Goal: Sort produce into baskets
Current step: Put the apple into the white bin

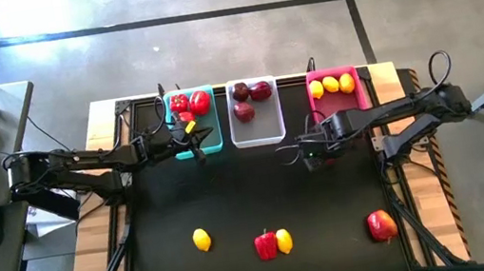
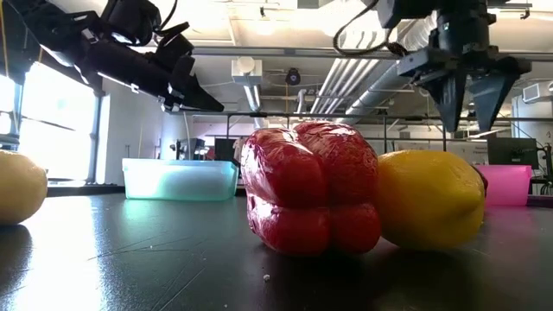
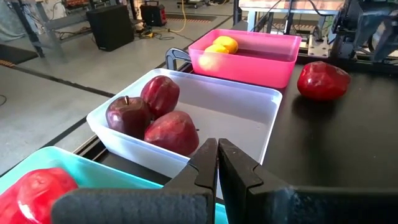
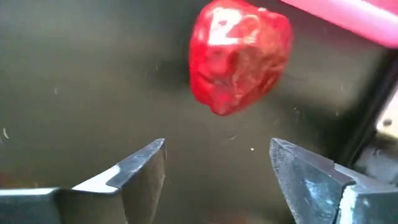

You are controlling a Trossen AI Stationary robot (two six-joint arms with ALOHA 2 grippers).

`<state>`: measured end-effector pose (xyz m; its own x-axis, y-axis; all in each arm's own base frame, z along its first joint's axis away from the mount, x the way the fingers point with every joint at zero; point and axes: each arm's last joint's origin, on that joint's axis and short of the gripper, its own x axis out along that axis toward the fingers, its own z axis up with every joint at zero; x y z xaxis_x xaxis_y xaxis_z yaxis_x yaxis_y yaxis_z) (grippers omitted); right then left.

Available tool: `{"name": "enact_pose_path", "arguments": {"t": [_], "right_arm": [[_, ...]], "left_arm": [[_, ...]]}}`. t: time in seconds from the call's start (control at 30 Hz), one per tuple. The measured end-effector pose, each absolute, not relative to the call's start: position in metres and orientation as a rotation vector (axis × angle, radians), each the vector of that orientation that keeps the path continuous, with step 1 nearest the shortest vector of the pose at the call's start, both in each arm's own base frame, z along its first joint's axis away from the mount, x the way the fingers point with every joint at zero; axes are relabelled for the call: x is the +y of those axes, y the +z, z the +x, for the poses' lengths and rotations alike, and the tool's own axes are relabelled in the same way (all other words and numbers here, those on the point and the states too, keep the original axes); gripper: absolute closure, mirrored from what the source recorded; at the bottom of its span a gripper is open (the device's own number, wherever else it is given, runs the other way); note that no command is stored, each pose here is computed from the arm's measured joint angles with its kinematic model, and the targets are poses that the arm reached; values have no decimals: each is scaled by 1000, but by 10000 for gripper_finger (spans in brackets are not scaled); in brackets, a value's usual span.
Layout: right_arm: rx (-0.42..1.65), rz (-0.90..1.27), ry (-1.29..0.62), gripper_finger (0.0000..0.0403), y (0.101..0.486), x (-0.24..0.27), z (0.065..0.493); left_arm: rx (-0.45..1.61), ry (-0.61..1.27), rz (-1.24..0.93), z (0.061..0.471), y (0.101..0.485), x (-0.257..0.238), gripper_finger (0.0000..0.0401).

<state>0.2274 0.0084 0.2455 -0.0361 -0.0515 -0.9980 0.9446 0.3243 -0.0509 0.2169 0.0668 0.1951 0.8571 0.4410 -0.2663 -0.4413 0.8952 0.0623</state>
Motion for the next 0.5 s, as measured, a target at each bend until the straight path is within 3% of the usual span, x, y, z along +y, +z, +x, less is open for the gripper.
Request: {"name": "enact_pose_path", "arguments": {"t": [0.33, 0.5], "right_arm": [[1243, 1009, -1272, 123, 212, 5, 217], [1175, 1040, -1239, 123, 193, 1, 218]], "left_arm": [[284, 459, -1, 217, 195, 67, 401], [293, 456, -1, 217, 194, 67, 401]]}}
